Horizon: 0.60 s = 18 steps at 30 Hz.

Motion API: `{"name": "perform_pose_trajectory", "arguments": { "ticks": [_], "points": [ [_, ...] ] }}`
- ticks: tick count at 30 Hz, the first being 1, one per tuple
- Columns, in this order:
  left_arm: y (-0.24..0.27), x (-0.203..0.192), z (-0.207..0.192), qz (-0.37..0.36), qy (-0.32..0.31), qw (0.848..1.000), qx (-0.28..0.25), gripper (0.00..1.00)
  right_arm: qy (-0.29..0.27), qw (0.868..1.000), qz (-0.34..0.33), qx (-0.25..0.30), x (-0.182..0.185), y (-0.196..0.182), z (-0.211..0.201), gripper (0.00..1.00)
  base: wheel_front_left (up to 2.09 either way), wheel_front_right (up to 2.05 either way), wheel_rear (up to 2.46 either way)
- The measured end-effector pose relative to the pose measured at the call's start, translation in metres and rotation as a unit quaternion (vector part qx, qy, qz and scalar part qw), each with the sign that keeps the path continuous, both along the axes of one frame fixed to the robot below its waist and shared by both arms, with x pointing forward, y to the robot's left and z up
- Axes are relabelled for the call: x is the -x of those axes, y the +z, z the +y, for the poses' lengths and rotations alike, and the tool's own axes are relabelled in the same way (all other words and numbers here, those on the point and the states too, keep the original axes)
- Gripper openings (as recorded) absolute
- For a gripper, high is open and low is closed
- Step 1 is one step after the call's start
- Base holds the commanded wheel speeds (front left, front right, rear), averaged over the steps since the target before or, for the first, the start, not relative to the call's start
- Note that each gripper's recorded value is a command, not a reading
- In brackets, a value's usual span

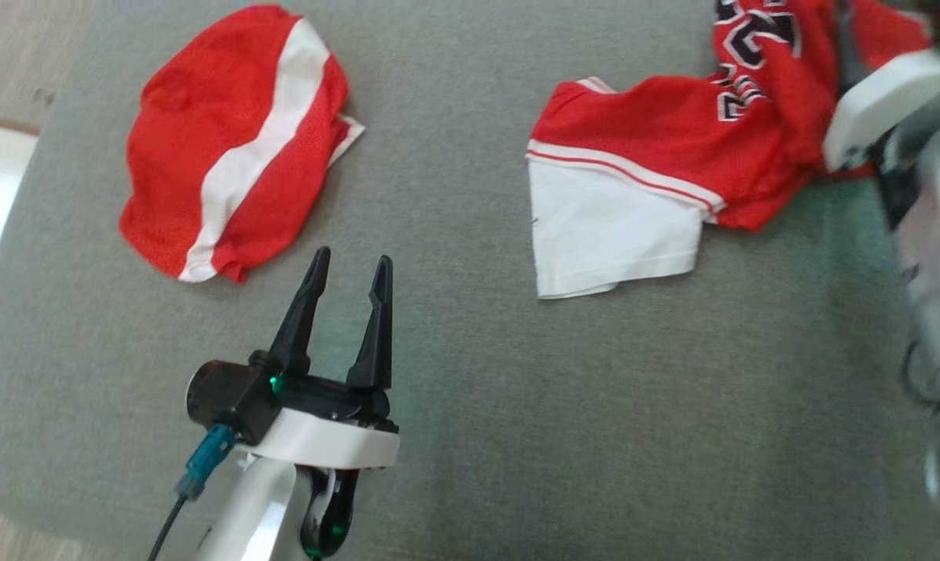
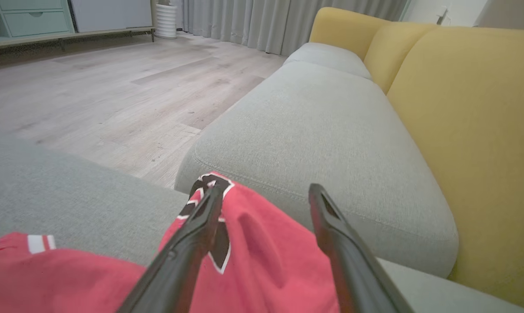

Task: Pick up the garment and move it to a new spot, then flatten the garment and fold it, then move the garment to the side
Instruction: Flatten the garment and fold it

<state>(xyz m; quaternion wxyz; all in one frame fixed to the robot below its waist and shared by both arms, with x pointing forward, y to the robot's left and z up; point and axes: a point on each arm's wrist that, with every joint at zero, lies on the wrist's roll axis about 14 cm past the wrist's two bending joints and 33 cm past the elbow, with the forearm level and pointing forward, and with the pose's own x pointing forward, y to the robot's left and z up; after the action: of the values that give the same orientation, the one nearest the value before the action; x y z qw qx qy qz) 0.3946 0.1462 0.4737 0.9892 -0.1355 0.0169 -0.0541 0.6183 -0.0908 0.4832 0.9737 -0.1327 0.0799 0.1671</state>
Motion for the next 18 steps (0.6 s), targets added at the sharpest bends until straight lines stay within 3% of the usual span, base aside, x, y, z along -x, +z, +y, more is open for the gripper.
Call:
{"name": "perform_pose_trajectory", "arguments": {
  "ticks": [10, 18],
  "points": [
    [0.019, -0.006, -0.025, -0.032, -0.036, 0.999, 0.009, 1.00, -0.048, 0.995, -0.032, -0.081, 0.070, 0.004, -0.031, 1.00, 0.00, 0.00, 0.00],
    [0.015, -0.003, -0.057, -0.025, -0.083, 0.996, 0.018, 1.00, -0.105, 0.987, -0.050, -0.109, 0.149, -0.005, -0.074, 1.00, 0.00, 0.00, 0.00]
  ]
}}
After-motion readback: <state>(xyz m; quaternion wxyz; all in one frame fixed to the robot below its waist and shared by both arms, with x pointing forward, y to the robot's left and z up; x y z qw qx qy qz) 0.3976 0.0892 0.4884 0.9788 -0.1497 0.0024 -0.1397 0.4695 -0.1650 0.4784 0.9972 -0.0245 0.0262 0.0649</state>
